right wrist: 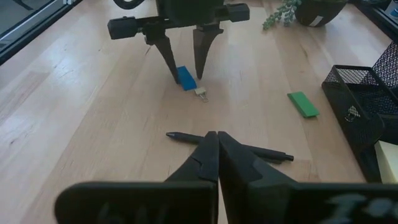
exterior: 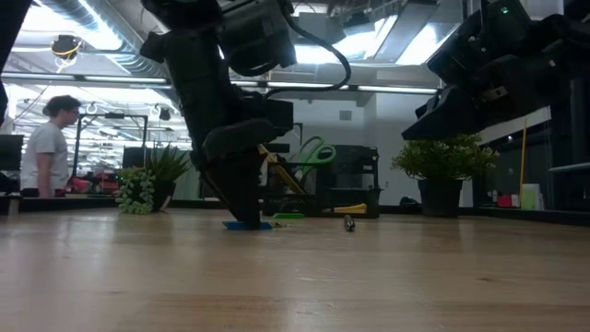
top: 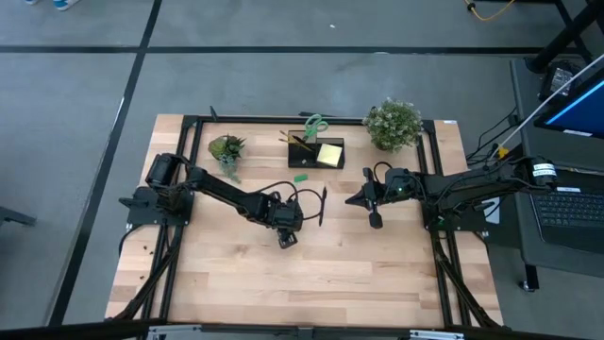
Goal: Pick and place office supplies into organizer
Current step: Put the blue eraser into the black desk organizer
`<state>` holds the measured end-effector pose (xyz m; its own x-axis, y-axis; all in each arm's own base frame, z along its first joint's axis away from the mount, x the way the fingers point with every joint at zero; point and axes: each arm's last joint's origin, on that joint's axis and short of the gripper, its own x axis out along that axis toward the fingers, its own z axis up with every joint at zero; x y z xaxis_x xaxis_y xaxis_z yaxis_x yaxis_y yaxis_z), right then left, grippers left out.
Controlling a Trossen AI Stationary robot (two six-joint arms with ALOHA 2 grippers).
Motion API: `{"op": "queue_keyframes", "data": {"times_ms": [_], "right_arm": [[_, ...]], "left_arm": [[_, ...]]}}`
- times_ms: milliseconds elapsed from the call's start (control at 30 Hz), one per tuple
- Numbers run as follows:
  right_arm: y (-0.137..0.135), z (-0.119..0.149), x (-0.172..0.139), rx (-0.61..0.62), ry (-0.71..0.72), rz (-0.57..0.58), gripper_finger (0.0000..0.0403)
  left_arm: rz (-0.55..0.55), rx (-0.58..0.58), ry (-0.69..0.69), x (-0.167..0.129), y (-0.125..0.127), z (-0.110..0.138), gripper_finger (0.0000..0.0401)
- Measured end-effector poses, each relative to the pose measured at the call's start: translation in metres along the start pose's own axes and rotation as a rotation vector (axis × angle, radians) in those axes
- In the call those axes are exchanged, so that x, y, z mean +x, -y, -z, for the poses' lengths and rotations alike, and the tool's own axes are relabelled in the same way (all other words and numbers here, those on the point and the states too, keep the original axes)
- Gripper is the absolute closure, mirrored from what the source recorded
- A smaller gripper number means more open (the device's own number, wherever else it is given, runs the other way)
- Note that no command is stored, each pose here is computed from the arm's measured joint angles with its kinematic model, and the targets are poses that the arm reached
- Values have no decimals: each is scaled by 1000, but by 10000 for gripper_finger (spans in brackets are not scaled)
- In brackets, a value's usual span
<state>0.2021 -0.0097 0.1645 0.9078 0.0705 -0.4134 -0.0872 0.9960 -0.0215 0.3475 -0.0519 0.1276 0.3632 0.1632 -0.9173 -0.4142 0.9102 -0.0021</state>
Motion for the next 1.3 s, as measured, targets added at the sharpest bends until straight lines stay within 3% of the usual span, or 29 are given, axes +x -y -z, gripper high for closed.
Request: {"op": "queue_keyframes", "data": {"times_ms": [533, 1300], "right_arm": [[0, 0, 0, 0, 0, 0, 397], [0, 0, 0, -1, -1, 0, 397]], "left_arm": [[1, 57, 0, -1, 3, 2, 313], [21, 206, 23, -9, 2, 0, 322]]}}
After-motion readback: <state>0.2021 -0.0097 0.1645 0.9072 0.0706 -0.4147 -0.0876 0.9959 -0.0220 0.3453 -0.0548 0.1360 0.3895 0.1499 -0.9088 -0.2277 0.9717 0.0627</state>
